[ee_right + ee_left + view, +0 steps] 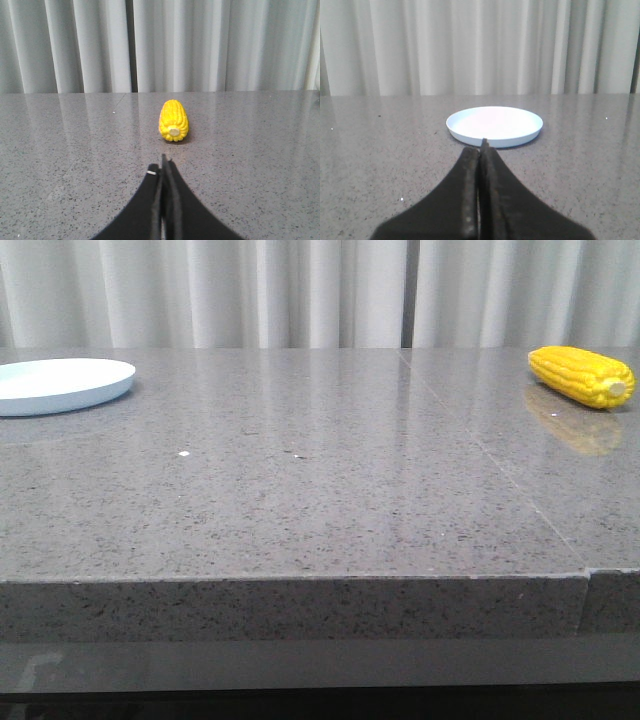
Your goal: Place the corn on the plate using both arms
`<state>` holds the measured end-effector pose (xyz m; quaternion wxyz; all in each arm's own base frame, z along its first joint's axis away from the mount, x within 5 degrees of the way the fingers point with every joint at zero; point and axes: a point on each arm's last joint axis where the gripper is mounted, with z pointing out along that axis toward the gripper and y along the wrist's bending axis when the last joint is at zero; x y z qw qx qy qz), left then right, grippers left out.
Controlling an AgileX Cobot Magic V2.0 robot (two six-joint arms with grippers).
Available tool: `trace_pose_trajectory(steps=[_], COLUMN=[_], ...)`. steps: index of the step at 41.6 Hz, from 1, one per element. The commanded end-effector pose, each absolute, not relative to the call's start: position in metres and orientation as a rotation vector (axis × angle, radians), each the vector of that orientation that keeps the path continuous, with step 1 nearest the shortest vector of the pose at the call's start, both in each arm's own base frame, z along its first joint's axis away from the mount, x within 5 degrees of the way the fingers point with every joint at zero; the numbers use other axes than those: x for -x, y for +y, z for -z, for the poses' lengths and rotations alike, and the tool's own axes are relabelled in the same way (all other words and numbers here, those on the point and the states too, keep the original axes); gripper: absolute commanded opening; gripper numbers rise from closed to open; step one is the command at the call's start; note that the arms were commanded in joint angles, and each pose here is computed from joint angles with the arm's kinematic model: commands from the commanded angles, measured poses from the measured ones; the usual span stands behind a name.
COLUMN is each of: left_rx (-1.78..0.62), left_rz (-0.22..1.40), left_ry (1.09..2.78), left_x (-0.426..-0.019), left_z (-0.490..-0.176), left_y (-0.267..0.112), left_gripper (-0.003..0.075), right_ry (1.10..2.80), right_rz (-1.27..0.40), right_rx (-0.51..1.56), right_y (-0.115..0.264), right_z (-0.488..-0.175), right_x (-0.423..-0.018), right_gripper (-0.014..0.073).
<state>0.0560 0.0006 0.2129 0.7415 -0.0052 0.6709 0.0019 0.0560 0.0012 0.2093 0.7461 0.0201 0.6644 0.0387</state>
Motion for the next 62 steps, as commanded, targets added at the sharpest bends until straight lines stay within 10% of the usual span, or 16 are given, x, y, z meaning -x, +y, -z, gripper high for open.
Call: trace_pose_trajectory(steps=[1,30,62], left_rx=[0.021,0.008,0.013], left_rz=[0.023,0.010,0.014], left_ry=[1.292,1.404,1.885], left_x=[-0.049,-0.033,-0.098], left_z=[-0.237,-0.427,-0.365], left_y=[0.000,0.000,0.000], left_gripper=[-0.0020,-0.0020,-0.0017], right_ry=[1.321,1.603,2.062], right_rz=[-0.074,-0.063,-0.046], right_rx=[-0.038,-0.052,-0.065], right_y=[0.001,0.000,0.001], right_z=[-0.239,-0.393,-0.360], right_x=[-0.049,-0.048,-0.126], right_gripper=[-0.0068,-0.0068,-0.0043])
